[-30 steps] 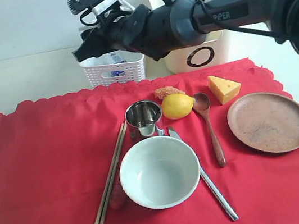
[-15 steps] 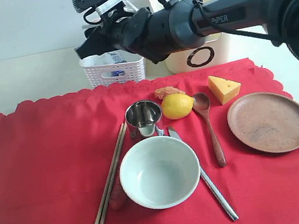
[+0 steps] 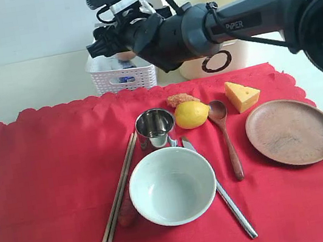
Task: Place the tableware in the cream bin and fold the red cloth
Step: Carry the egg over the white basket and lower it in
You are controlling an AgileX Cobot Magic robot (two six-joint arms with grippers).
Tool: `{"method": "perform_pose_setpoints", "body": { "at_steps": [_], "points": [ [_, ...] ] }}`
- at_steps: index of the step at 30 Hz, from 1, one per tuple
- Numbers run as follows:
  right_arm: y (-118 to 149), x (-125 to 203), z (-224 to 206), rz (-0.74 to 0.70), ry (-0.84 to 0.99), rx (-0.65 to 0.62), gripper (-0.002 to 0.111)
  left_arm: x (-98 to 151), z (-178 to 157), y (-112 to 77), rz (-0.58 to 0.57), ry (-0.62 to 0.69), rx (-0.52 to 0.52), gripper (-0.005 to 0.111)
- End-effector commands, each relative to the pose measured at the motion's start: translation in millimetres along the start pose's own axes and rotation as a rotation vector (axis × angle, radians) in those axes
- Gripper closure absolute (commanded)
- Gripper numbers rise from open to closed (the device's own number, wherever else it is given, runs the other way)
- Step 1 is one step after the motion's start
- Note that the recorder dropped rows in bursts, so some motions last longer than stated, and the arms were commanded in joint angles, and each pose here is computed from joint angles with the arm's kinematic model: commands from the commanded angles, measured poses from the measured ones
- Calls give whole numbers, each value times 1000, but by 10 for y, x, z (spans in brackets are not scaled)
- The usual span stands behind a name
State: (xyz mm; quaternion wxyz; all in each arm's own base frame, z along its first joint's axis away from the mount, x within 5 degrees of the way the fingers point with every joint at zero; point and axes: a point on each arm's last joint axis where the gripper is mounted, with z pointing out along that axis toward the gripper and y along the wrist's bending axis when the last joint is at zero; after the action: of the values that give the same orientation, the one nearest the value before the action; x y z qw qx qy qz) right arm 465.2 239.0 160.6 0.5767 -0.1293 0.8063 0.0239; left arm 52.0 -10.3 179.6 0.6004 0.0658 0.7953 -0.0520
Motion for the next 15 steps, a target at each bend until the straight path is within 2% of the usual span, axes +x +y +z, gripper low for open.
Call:
{"method": "perform_pose_setpoints", "body": {
  "at_steps": [1,9,15],
  "points": [
    [-35,-28,6,6,-15,21,33,-18,-2,-1,-2,-11,3,107],
    [-29,-24,6,4,-11,15,34,-18,-2,-1,-2,-11,3,107],
    [20,-171,-89,15,8,-73,39,-18,-2,-1,-2,-11,3,107]
  ]
}}
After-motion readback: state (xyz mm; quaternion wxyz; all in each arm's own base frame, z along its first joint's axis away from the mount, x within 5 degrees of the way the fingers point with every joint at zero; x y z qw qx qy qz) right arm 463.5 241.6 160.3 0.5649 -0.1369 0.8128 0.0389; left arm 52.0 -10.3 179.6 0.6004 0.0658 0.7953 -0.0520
